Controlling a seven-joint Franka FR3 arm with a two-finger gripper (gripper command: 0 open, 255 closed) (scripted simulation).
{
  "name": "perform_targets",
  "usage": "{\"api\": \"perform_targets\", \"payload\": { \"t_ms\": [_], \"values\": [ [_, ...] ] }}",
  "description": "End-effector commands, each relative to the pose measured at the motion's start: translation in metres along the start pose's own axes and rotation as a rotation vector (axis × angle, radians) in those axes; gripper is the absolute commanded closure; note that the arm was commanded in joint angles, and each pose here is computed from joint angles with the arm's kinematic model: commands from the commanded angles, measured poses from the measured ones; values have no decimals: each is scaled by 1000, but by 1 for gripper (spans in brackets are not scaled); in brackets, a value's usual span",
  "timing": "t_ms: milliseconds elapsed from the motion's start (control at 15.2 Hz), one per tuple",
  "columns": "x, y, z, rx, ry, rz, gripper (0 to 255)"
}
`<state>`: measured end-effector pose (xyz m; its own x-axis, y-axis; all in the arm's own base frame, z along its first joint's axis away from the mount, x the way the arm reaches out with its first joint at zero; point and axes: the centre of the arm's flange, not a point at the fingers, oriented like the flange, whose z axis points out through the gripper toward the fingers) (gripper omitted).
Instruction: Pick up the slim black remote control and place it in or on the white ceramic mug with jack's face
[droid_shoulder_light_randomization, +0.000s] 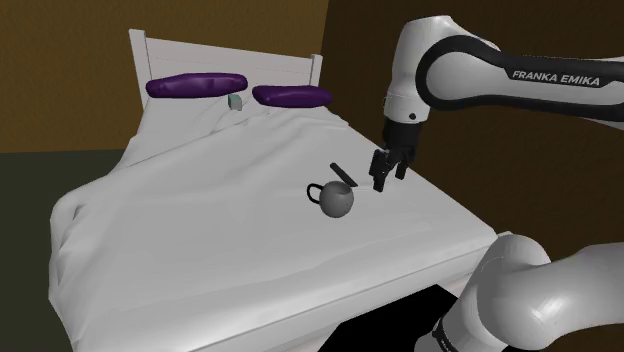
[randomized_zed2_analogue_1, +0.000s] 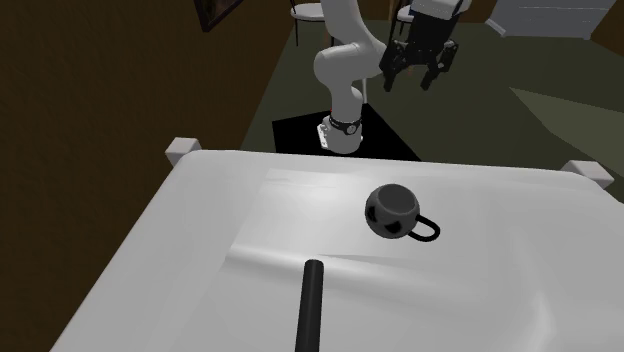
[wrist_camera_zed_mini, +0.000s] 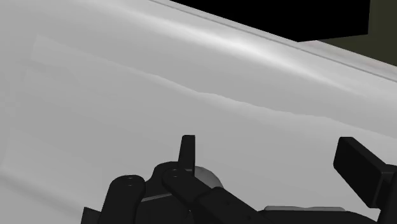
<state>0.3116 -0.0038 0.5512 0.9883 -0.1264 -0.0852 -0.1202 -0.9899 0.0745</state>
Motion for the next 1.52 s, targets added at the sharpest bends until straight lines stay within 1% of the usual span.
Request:
{"api": "perform_targets", "payload": {
  "t_ms": [0,726,1452],
  "values": [
    [0,0,0,0,0,0,0],
    [114,65,56,2,19,106,0],
    [222,142,109,4,37,212,0]
  ]
}}
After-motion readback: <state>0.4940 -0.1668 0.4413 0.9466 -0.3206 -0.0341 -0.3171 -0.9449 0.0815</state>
